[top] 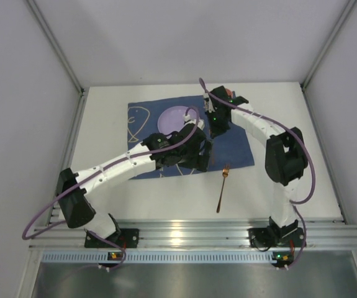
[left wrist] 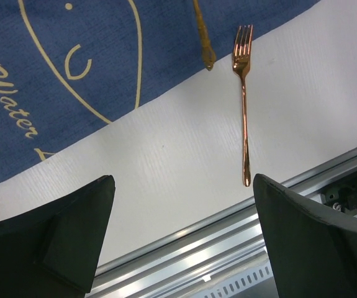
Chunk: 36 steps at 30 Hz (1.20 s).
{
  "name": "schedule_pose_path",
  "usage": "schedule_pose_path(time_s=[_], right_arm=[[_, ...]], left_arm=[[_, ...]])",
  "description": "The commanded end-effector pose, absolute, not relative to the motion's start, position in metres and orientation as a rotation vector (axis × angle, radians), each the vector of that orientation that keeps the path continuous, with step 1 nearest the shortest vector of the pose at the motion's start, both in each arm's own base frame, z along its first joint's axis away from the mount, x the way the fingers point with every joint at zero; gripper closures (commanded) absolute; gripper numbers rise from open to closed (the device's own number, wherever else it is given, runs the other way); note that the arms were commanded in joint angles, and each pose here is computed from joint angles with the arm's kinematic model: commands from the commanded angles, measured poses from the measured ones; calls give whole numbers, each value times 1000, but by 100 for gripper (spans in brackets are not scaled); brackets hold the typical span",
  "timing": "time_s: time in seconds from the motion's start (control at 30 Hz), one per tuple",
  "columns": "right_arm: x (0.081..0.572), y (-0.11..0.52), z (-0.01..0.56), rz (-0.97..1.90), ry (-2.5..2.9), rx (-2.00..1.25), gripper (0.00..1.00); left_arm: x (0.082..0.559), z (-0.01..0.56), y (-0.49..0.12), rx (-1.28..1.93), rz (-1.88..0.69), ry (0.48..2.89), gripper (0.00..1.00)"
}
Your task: Set the dinner table for one person
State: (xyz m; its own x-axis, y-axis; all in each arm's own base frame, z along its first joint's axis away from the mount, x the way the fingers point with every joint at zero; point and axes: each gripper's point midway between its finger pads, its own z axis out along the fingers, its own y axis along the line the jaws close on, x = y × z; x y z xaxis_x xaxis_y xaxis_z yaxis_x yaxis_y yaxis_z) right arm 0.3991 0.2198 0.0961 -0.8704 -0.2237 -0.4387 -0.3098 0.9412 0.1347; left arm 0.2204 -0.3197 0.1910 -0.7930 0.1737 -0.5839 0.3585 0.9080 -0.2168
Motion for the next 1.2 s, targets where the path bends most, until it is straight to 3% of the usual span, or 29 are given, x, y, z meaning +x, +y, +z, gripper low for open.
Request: schedule_pose_path(time_s=[0.0,0.4,0.67,0.93,1.17], right_arm=[[412,214,98,101,2636,-454,100],[460,207,87,-194,2585,-408,100],[456,214,73,-203,2598,-436,68],[444,235,79,-183,2582,-498,61],[411,220,150,-144,2486,-381,37]], left_arm=[[224,202,-308,302,-434,2460,2],[216,197,-285,276,-383,2487,2],[212,191,-280,274,-386,2506,2],[215,190,-285,294,-398,2504,2],[213,180,-302,405,-464,2507,2]])
